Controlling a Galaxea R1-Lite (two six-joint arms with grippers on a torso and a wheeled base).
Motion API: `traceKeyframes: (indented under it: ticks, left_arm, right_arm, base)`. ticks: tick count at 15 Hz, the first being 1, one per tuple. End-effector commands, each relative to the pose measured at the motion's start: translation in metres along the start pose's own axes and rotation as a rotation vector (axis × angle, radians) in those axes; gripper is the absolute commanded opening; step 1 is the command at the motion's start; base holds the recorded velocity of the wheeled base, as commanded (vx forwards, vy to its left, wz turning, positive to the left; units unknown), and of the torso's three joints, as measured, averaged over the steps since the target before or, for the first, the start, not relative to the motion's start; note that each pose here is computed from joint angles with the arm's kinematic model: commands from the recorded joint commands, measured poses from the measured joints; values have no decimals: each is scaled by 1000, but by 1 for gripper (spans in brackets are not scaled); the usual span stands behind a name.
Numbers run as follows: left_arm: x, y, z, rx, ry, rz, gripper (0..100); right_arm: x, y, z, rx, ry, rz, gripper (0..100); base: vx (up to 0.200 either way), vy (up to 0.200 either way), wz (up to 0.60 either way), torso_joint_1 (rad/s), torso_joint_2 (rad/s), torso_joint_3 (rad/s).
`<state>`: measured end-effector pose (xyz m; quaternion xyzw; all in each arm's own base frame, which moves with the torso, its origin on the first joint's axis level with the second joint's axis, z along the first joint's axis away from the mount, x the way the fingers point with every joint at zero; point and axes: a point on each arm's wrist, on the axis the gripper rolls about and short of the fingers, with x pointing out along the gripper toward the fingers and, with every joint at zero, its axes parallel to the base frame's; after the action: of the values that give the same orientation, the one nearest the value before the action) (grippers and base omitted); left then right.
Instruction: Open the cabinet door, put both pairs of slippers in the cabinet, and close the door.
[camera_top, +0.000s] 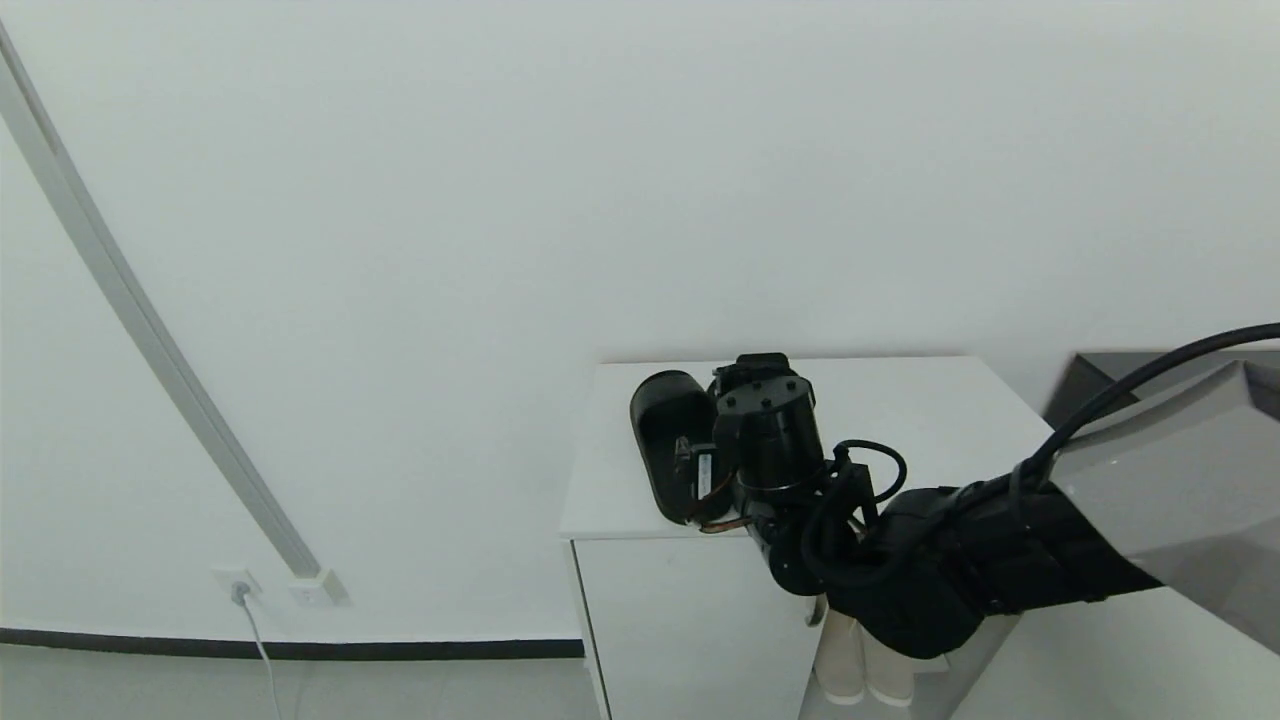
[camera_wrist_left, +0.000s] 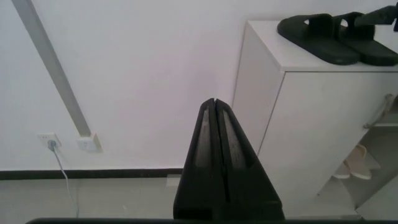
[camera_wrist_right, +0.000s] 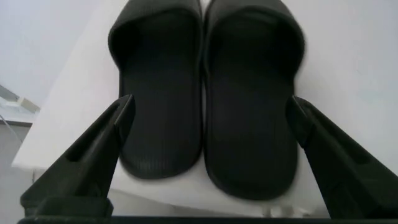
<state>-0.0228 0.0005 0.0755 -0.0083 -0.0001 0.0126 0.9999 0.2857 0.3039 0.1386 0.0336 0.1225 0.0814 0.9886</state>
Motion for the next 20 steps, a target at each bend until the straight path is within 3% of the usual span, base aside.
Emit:
traceKeyframes:
  ticks: [1, 11, 19, 20]
  left_arm:
    - [0, 0, 0, 0, -2, 1, 0]
    - [0, 0, 0, -2, 1, 4, 0]
    - [0, 0, 0, -2, 0, 4, 0]
    - [0, 0, 0, -2, 0, 4, 0]
  right_arm:
    - [17, 3, -19, -38, 20, -12, 100]
    - [87, -7, -11, -26, -46, -61, 100]
    - [118, -10, -12, -28, -46, -68, 100]
    - [118, -10, -12, -28, -46, -68, 0]
  base:
    - [0, 0, 0, 0, 0, 0]
    - [0, 0, 0, 0, 0, 0]
    - [0, 0, 0, 0, 0, 0]
    - [0, 0, 0, 0, 0, 0]
